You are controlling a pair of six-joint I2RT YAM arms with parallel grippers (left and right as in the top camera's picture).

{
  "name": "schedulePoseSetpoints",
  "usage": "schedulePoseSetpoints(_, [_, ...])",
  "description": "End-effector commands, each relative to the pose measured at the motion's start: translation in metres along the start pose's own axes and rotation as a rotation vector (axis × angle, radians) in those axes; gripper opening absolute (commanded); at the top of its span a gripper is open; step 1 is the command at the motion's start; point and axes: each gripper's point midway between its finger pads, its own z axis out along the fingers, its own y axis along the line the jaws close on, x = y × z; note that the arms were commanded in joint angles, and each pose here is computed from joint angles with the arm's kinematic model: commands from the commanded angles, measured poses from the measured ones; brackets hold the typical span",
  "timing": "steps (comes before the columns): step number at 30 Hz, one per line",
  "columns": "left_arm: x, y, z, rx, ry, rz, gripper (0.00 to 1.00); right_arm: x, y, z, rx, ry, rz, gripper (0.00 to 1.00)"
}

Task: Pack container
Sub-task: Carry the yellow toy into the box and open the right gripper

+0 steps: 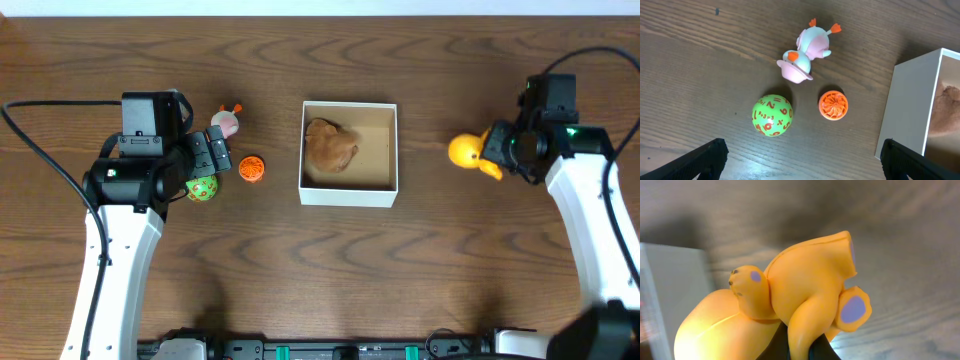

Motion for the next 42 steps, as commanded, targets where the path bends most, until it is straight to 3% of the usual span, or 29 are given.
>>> schedulePoseSetpoints(1, [-0.007, 0.001, -0.005, -0.002, -0.021, 0.008, 0.98, -0.006, 0.034, -0.03, -0.062, -0.066, -0.152, 0.02])
schedulePoseSetpoints(6, [-0.007, 0.001, -0.005, -0.002, -0.021, 0.008, 0.98, 0.005, 0.094, -0.064, -0.164, -0.131, -0.48, 0.01])
schedulePoseSetpoints(10, [-0.007, 0.001, -0.005, -0.002, -0.021, 0.008, 0.98, 0.026, 0.15, -0.082, -0.309, -0.192, -0.859, 0.01])
schedulePoseSetpoints(13, [-0.007, 0.001, -0.005, -0.002, -0.021, 0.008, 0.98, 0.037, 0.174, -0.083, -0.352, -0.224, -0.993, 0.01])
schedulePoseSetpoints(25, [-0.007, 0.001, -0.005, -0.002, -0.021, 0.008, 0.98, 0.056, 0.2, 0.013, -0.331, -0.14, -1.463, 0.01])
schedulePoseSetpoints(42, [-0.007, 0.001, -0.005, -0.002, -0.021, 0.008, 0.98, 0.101, 0.175, 0.085, -0.314, 0.147, -1.497, 0.01])
